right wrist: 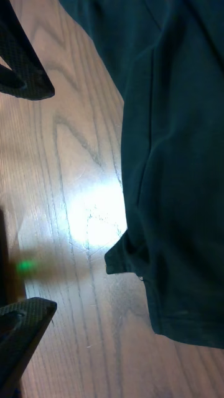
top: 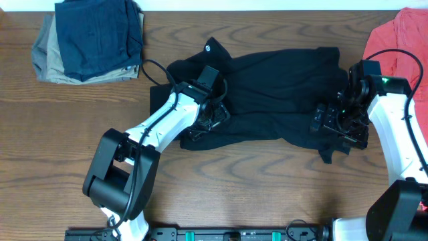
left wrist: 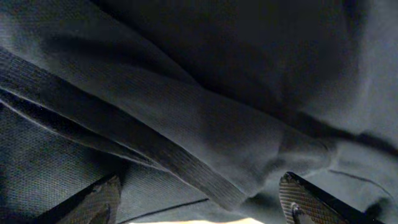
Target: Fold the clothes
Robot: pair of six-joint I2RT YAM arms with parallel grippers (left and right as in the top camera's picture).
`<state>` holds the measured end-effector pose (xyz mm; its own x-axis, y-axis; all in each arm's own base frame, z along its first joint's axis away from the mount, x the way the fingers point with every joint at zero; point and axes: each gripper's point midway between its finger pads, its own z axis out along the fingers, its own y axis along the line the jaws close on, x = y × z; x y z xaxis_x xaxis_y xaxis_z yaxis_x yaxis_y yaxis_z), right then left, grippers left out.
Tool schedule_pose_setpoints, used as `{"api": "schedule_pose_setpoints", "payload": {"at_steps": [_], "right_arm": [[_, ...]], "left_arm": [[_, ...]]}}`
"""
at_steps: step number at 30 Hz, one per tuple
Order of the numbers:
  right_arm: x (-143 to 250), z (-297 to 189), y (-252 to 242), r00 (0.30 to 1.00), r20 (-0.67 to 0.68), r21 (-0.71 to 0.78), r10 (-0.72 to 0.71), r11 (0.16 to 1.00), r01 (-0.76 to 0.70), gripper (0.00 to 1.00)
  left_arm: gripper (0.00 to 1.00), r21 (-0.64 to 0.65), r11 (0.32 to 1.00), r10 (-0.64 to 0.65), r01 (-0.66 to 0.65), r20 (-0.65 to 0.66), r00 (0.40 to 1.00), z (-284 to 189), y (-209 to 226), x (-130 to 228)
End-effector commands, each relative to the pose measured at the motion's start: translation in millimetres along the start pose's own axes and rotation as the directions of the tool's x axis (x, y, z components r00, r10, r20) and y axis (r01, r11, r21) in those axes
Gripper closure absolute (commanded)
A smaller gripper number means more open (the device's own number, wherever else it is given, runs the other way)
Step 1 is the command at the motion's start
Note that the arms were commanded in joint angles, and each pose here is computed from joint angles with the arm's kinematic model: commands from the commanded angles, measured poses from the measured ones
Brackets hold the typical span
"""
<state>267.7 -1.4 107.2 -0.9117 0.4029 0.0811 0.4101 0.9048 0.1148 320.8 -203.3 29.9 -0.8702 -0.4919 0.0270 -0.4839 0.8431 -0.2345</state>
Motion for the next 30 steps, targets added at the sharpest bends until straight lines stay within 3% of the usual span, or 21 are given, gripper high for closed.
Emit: {"api": "schedule_pose_setpoints", "payload": {"at_steps": [1, 4, 6, 10, 14, 17, 20, 27, 28, 30], "right_arm": [[4.8, -1.4, 5.0, 1.000, 0.002, -0.004, -0.011, 1.000, 0.011, 0.01], [6.0, -1.4, 4.5, 1.000, -0.003, -0.002, -0.010, 1.000, 0.010, 0.01], [7.0, -1.4, 4.2, 1.000, -0.006, -0.001, -0.010, 1.000, 0.010, 0.01], [4.8, -1.6, -1.1, 0.999, 0.006, 0.028, 0.041, 0.999, -0.041, 0.01], [0.6, -2.7, -16.5, 0.984, 0.050, 0.108, 0.170, 0.979, -0.175, 0.01], [-2.8, -3.3, -20.8, 0.976, 0.068, 0.113, 0.207, 0.970, -0.214, 0.01], [-5.5, -4.2, -26.9, 0.971, 0.073, 0.111, 0.230, 0.965, -0.237, 0.01], [-6.5, -0.8, -54.7, 0.946, 0.071, 0.130, 0.315, 0.938, -0.322, 0.01], [-5.0, 2.1, -58.6, 0.943, 0.065, 0.133, 0.327, 0.933, -0.333, 0.01], [-2.0, 9.9, -63.4, 0.939, 0.055, 0.137, 0.340, 0.929, -0.345, 0.01]], "left_arm": [[0.18, -0.049, 0.998, -0.027, 0.029, 0.042, 0.999, 9.8, 10.0, -10.6], [0.22, -0.069, 0.997, -0.032, 0.037, 0.069, 0.997, 11.5, 14.8, -17.4], [0.33, -0.070, 0.997, -0.038, 0.043, 0.069, 0.997, 11.6, 16.3, -19.3], [0.65, -0.075, 0.996, -0.047, 0.052, 0.067, 0.997, 10.5, 19.5, -21.3], [0.78, -0.075, 0.995, -0.057, 0.062, 0.066, 0.996, -0.5, 24.1, -23.2], [0.81, -0.050, 0.999, -0.015, 0.020, 0.084, 0.996, -12.4, 21.4, -28.2], [0.94, -0.040, 0.999, -0.009, 0.012, 0.092, 0.996, -18.8, 21.6, -30.7], [0.94, -0.065, 0.998, -0.011, 0.016, 0.076, 0.997, -19.1, 27.8, -26.4], [0.90, -0.065, 0.998, -0.011, 0.016, 0.076, 0.997, -19.1, 27.7, -26.4], [0.42, -0.062, 0.998, -0.011, 0.016, 0.078, 0.997, -19.1, 27.0, -26.8]]}}
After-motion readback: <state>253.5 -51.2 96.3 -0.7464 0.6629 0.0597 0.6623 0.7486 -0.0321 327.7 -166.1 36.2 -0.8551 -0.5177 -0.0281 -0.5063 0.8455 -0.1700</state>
